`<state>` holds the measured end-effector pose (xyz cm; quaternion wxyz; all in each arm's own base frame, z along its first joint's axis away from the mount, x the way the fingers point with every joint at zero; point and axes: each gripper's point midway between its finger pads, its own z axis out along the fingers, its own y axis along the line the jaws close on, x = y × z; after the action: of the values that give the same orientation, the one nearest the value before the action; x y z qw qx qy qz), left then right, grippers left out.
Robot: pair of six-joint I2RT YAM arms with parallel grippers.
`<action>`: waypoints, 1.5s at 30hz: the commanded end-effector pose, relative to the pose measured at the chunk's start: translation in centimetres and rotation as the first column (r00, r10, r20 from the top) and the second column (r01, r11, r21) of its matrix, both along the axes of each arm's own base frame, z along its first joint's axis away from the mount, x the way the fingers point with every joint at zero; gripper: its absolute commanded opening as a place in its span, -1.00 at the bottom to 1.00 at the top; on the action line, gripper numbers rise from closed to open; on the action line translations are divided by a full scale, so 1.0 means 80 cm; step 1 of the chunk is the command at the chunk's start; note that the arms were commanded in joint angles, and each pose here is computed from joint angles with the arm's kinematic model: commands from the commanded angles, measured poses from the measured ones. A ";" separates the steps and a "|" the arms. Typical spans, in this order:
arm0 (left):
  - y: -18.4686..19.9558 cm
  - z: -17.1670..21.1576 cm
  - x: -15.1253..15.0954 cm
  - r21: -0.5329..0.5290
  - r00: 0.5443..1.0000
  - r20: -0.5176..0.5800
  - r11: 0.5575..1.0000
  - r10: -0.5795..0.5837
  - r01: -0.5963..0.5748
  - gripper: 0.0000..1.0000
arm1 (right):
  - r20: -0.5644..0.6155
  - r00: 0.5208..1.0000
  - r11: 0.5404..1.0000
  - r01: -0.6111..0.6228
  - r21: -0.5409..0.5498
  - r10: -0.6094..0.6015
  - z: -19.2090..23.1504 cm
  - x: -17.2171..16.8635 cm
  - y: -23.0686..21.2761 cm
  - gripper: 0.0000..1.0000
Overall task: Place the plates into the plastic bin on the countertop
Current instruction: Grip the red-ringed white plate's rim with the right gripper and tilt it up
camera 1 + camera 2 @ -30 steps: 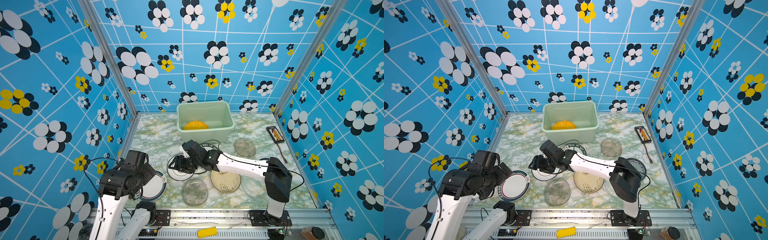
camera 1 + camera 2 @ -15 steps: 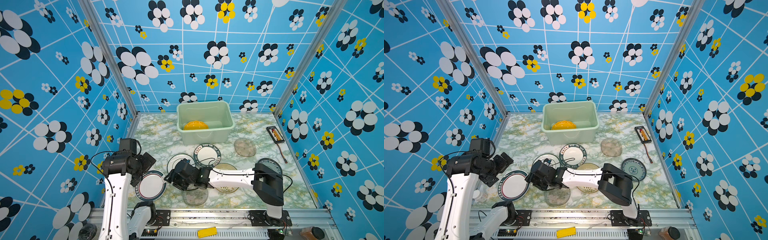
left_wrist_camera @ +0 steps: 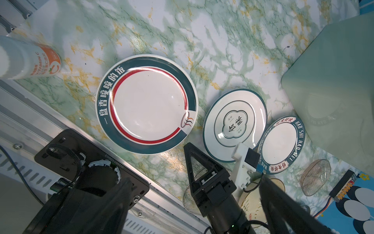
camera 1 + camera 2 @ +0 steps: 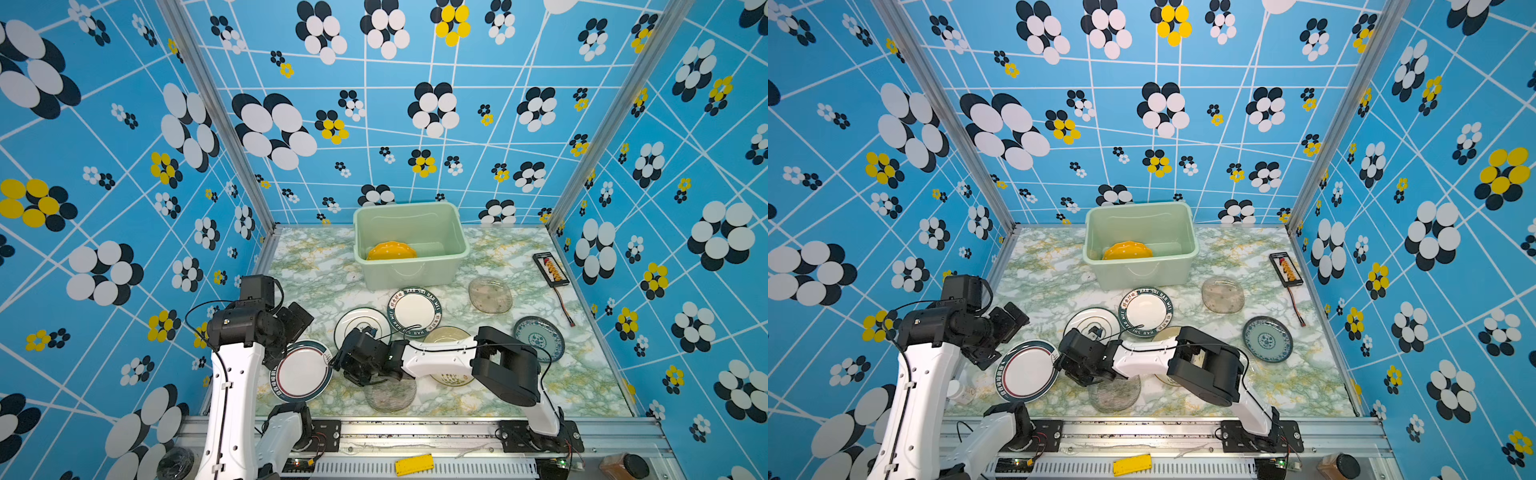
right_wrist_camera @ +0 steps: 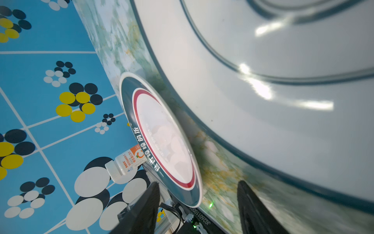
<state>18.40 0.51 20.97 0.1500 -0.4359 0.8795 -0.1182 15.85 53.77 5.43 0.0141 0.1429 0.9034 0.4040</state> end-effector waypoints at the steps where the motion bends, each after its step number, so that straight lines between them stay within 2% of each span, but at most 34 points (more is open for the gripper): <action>1: 0.004 -0.002 0.004 -0.001 1.000 -0.001 1.000 0.020 -0.020 0.98 | -0.004 1.000 0.999 0.000 0.037 0.001 0.006 0.008 0.015 0.25; 6: 0.005 0.008 0.008 0.003 1.000 0.017 1.000 0.025 -0.025 0.98 | -0.029 1.000 0.999 0.001 0.045 0.001 0.008 0.011 0.023 0.21; 7: 0.005 0.009 0.008 0.005 0.999 0.020 1.000 0.025 -0.025 0.98 | -0.040 0.999 1.000 -0.003 0.018 0.004 -0.011 0.010 0.023 0.19; 18: 0.006 0.016 0.011 -0.004 0.998 0.041 0.999 0.040 -0.040 0.99 | -0.096 0.995 1.000 -0.025 -0.009 0.024 -0.029 0.006 0.035 0.03; 23: 0.005 0.023 0.013 -0.011 0.997 0.056 0.999 0.050 -0.049 0.99 | -0.112 0.993 0.999 -0.033 -0.010 0.031 -0.036 0.004 0.040 -0.19; 28: 0.005 0.030 0.017 -0.019 0.996 0.073 0.998 0.060 -0.059 0.98 | -0.124 0.992 0.999 -0.031 -0.017 0.029 -0.040 0.004 0.040 -0.28; 32: 0.005 0.036 0.018 -0.026 0.994 0.090 0.997 0.069 -0.066 0.98 | -0.129 0.991 0.999 -0.037 -0.030 0.033 -0.046 0.001 0.038 -0.50; 37: 0.001 0.037 0.018 -0.044 0.992 0.099 0.997 0.074 -0.070 0.98 | -0.113 0.993 0.999 -0.046 0.001 0.045 -0.029 0.005 0.050 -0.73; 45: -0.005 0.035 0.010 -0.070 0.992 0.103 0.995 0.073 -0.066 0.99 | -0.098 0.994 0.998 -0.057 0.002 0.057 -0.025 0.006 0.051 -0.94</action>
<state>19.63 0.29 23.65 0.1865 -0.4597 0.8541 -0.1562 16.19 58.67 5.02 -0.0419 0.1327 0.8952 0.4235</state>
